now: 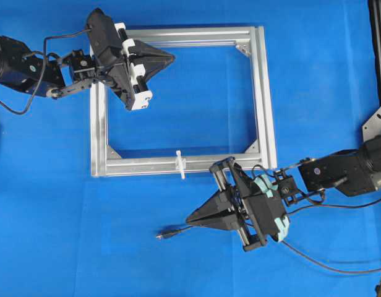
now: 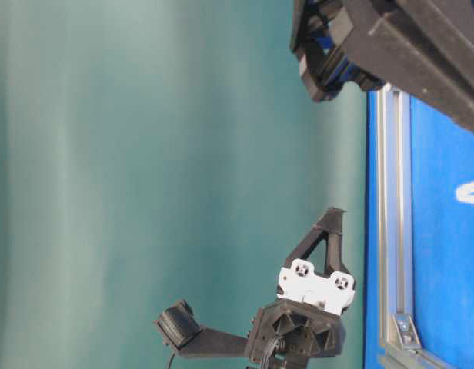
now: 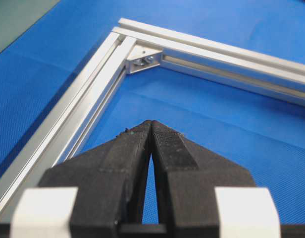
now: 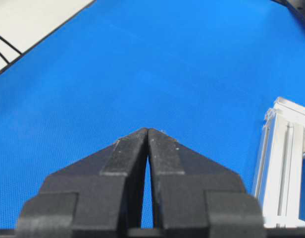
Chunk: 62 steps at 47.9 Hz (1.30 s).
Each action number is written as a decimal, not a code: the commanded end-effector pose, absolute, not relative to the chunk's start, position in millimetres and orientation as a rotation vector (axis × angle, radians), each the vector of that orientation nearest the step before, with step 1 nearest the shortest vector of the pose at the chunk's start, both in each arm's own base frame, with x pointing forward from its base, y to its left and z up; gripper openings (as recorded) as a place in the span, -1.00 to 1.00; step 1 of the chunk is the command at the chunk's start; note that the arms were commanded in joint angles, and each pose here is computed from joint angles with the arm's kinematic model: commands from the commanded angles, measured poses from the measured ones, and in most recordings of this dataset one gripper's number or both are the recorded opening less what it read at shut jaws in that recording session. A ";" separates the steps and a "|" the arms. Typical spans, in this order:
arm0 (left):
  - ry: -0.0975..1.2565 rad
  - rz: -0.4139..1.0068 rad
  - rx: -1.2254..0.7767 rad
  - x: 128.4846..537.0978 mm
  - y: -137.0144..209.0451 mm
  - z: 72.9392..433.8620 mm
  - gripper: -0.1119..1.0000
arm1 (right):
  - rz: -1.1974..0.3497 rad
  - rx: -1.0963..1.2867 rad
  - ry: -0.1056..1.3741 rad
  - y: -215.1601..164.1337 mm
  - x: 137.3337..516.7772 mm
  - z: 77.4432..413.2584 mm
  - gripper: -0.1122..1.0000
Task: Insert the wire through the string loop located in the center.
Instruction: 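Lower the open right gripper over the black USB cable's plug end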
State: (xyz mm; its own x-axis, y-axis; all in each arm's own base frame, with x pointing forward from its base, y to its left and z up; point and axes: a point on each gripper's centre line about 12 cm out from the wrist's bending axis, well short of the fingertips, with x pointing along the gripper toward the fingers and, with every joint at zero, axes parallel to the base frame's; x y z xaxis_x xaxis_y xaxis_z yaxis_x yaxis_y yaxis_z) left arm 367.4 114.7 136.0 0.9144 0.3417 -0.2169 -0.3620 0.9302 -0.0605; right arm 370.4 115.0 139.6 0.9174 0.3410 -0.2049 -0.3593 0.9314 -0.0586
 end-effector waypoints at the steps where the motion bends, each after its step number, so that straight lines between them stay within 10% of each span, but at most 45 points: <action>1: 0.151 0.341 -0.081 370.7 112.0 160.4 -0.80 | 0.369 -0.094 0.139 119.0 371.3 158.6 -0.80; 33: 0.167 0.333 -0.085 364.8 107.6 157.3 -0.80 | 0.373 -0.057 0.207 123.4 371.4 163.0 -0.87; 40: 0.167 0.333 -0.085 364.8 107.6 157.3 -0.80 | 0.367 -0.038 0.215 123.2 372.1 163.1 -0.56; 53: 0.167 0.333 -0.086 364.8 107.6 157.3 -0.80 | 0.363 -0.035 0.231 123.0 372.9 162.2 0.78; 62: 0.167 0.333 -0.086 364.8 107.6 157.3 -0.80 | 0.360 -0.035 0.244 123.1 374.1 162.0 0.67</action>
